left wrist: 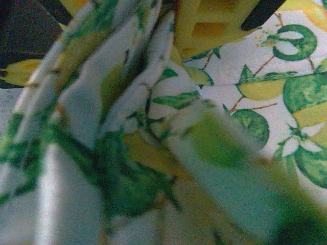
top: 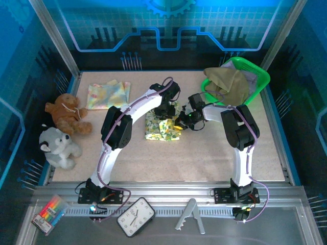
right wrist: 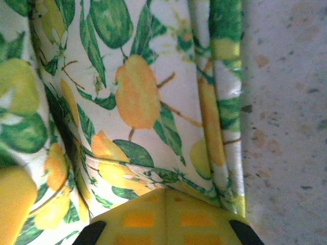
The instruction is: Fold and stack the skirts
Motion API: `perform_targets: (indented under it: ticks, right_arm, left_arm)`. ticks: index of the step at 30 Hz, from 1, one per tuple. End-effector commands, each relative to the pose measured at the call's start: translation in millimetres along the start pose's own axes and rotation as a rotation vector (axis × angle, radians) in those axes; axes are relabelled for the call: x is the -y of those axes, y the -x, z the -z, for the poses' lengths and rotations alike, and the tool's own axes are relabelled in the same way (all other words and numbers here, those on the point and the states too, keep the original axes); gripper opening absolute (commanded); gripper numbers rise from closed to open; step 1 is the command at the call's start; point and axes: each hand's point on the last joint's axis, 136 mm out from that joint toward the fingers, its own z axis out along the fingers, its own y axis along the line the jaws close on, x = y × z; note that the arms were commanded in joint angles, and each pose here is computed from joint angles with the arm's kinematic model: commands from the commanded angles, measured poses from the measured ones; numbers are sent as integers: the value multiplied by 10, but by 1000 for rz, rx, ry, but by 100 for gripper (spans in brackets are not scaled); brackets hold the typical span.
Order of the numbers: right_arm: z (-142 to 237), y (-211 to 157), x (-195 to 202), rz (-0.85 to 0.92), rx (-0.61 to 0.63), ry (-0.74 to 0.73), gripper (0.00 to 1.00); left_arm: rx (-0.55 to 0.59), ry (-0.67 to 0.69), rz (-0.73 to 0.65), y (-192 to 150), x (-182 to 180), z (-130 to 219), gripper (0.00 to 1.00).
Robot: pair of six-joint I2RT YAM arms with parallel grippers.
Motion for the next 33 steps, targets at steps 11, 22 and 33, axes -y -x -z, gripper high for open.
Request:
perform_targets:
  ticks: [11, 22, 33]
  right_arm:
    - [22, -66, 310, -74, 38, -136, 0]
    - [847, 61, 135, -26, 323, -240, 7]
    - [587, -221, -873, 289, 231, -29, 4]
  left_arm:
    - [-12, -124, 17, 99, 198, -2, 42]
    - [192, -388, 56, 411, 0, 889, 87]
    - [109, -584, 59, 769, -3, 537, 99]
